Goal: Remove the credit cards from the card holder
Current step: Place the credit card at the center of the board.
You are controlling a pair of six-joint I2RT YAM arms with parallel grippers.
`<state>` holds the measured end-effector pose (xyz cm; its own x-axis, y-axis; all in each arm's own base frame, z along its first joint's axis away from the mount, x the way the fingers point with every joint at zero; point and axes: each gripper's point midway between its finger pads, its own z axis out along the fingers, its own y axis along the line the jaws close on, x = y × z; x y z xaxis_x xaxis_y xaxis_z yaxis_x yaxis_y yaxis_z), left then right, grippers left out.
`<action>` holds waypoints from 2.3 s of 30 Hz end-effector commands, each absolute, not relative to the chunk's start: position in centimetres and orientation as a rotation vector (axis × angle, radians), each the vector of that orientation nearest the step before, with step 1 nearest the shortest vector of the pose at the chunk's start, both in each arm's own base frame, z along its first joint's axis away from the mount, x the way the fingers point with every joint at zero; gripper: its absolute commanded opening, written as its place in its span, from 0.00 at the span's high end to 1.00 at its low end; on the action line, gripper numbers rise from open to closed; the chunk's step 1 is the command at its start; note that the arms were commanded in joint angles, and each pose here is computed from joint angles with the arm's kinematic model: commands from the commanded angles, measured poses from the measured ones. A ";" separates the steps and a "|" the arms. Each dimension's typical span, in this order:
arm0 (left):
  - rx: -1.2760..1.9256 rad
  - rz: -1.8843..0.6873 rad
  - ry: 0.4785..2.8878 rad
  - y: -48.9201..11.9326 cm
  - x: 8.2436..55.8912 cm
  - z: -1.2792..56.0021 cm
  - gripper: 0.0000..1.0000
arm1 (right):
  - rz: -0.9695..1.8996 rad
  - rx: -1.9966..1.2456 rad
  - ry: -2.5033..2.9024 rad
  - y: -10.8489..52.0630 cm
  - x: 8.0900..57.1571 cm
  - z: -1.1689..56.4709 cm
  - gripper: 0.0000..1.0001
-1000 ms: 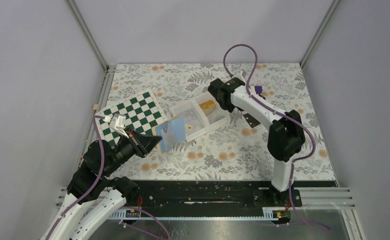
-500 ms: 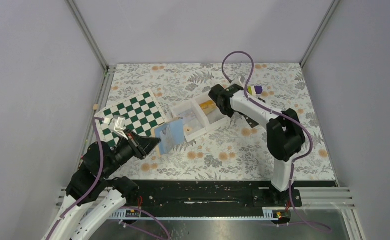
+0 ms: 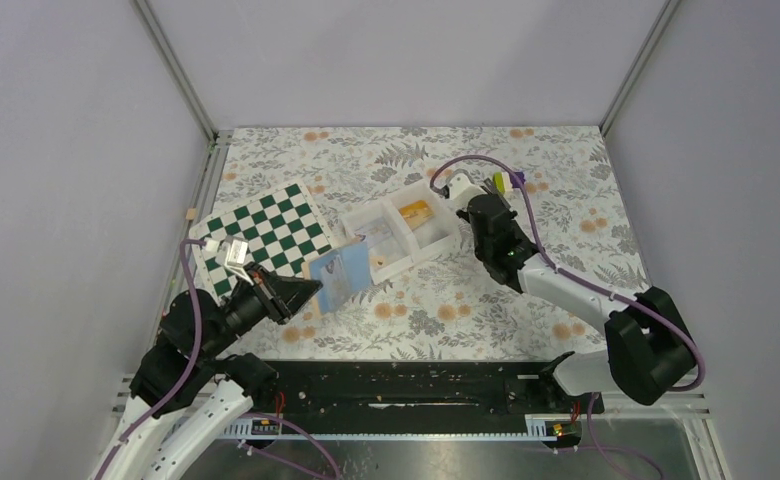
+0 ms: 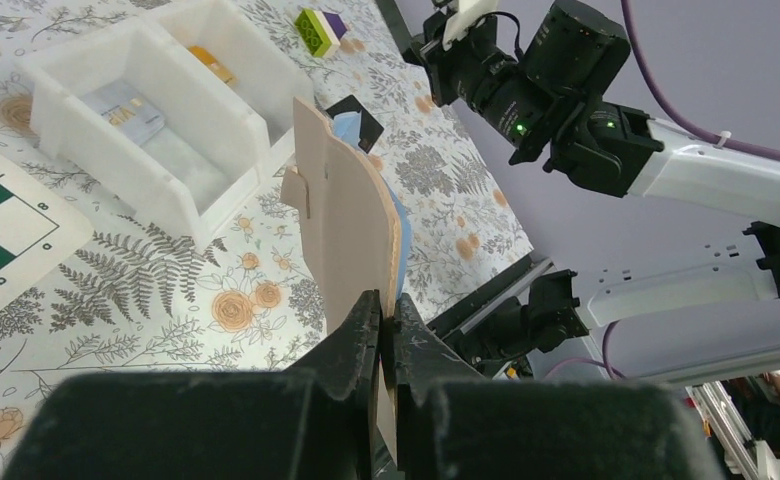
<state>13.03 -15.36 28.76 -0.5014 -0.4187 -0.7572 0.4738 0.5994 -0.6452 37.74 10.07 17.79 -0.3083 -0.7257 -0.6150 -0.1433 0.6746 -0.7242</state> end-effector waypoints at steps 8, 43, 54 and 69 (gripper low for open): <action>0.096 -1.247 1.684 -15.3 9.6 31.3 1.00 | -0.571 -1.323 1.488 11.7 37.7 16.7 1.00; 0.067 -1.237 1.654 -13.5 7.7 31.5 1.00 | -0.579 -2.072 1.662 4.6 32.7 5.3 0.87; 0.072 -1.251 1.637 -13.5 7.5 31.9 1.00 | -0.606 -1.954 1.779 2.1 32.3 6.9 0.52; 0.068 -1.276 1.606 -13.7 7.5 33.0 1.00 | -0.353 0.201 2.329 3.6 39.1 18.9 0.88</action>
<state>7.91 -13.86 30.01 -0.5117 -0.4688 -0.7200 0.5400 0.4763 -0.6939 42.09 4.25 18.58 -0.5918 -0.5057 -0.6277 -0.2177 0.8500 -0.4796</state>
